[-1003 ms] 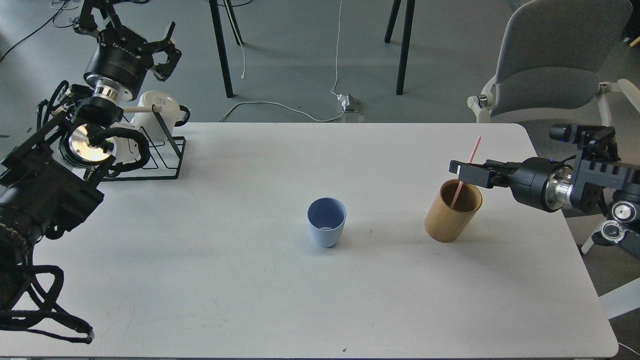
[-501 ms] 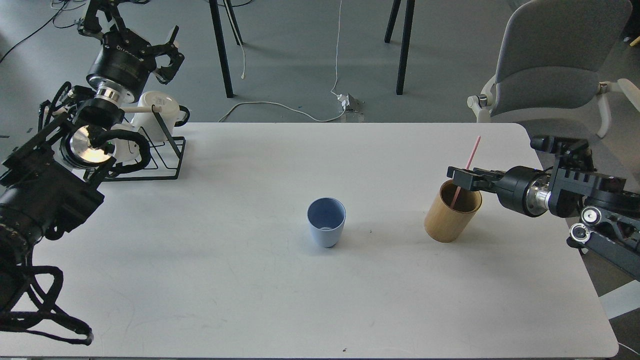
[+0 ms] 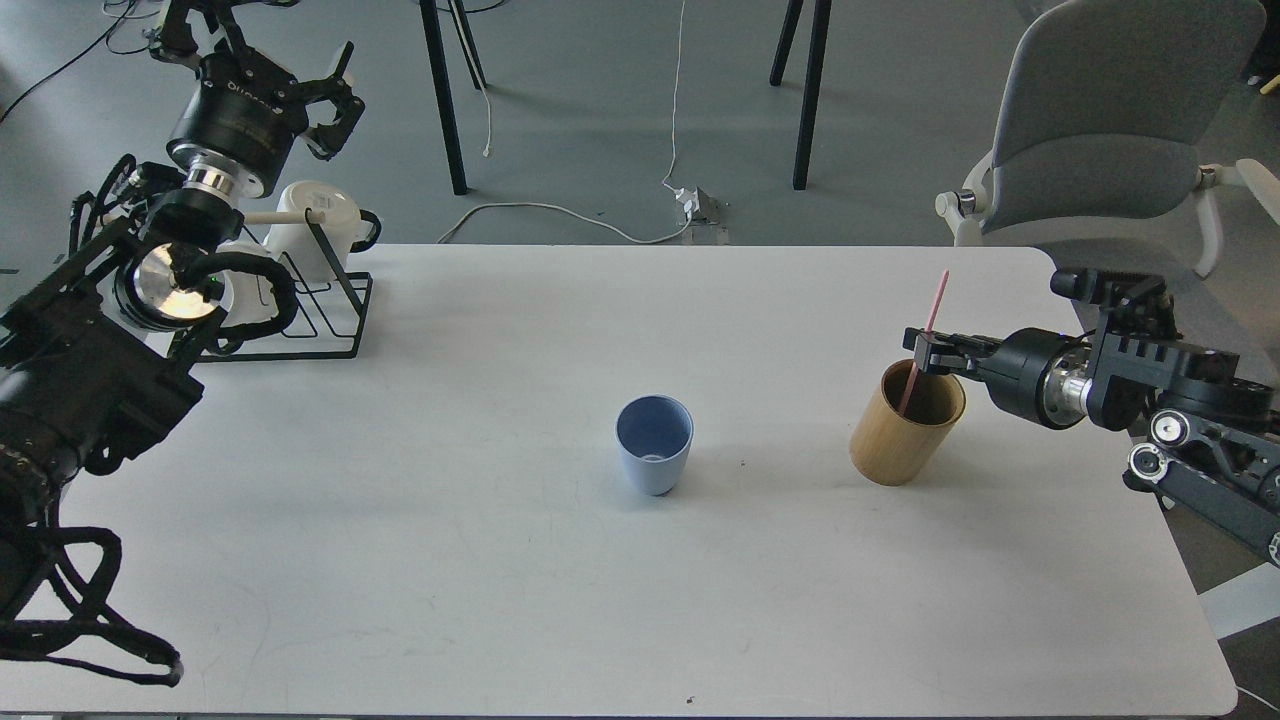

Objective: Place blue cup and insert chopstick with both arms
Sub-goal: 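Grasp the straw and pull it up out of the tan cup, then carry the straw over the blue cup and lower it in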

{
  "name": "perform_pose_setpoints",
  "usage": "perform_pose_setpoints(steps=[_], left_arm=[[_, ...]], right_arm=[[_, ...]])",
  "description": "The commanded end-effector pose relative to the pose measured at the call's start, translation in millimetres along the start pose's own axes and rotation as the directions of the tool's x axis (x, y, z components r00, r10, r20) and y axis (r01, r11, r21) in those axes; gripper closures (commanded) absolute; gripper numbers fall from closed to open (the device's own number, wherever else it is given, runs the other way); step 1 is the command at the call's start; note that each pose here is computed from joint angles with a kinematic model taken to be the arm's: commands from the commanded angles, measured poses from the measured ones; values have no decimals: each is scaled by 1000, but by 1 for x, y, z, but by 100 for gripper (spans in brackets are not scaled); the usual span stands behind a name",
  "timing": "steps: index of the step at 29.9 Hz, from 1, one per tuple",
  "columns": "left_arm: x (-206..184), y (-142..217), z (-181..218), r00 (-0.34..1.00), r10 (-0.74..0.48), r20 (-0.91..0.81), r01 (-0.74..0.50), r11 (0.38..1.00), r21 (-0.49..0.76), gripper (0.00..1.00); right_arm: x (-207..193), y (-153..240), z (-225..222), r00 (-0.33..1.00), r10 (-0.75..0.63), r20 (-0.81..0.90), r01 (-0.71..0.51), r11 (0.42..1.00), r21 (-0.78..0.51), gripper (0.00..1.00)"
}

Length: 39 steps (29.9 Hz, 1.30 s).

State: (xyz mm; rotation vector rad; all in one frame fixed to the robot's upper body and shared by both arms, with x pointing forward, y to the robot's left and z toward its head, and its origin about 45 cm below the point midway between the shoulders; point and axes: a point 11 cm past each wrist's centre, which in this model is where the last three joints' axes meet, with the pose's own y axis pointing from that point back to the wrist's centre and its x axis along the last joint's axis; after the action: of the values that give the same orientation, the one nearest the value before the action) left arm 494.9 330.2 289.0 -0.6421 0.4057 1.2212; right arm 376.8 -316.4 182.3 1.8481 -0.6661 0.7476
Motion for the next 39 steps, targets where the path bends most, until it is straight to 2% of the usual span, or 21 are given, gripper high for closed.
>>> perform_pose_setpoints(steps=[1,7,13,20,24,27,30,34,39], left_arm=[[0,0,0,1000,0,-3,0,1000,-3,1],[2,1,4,1000,3,4,-3,1000,-7,1],[5,2,11,1000,9,12,-9,1000,-16,1],[5,2,13,1000,9,13,-9,1000,-23,1],[7,2,16,1000,12,18,-11,1000,-25,1],[8,3,19,1000,14,23,-14,1000,-28,1],[9,3,20,1000,16,25,-15,999,-29,1],[10,4,22,999,19,29,-18,999,-32,1],[10,4,23,999,18,29,-17,999,-33,1]], right_arm=[[-1,0,0,1000,1,1,-1,1000,4,99],[2,3,-6,1000,4,-8,-4,1000,22,100],[21,35,-4,997,20,-77,-18,1000,23,100],[97,75,-7,969,158,-191,-159,987,9,100],[150,90,-30,934,267,-236,-263,964,49,99],[172,91,-53,919,317,-234,-301,948,102,99],[165,71,-84,938,304,-164,-275,945,180,99],[149,42,-107,963,257,-82,-233,946,223,99],[110,-2,-156,988,150,-47,-126,937,325,99]])
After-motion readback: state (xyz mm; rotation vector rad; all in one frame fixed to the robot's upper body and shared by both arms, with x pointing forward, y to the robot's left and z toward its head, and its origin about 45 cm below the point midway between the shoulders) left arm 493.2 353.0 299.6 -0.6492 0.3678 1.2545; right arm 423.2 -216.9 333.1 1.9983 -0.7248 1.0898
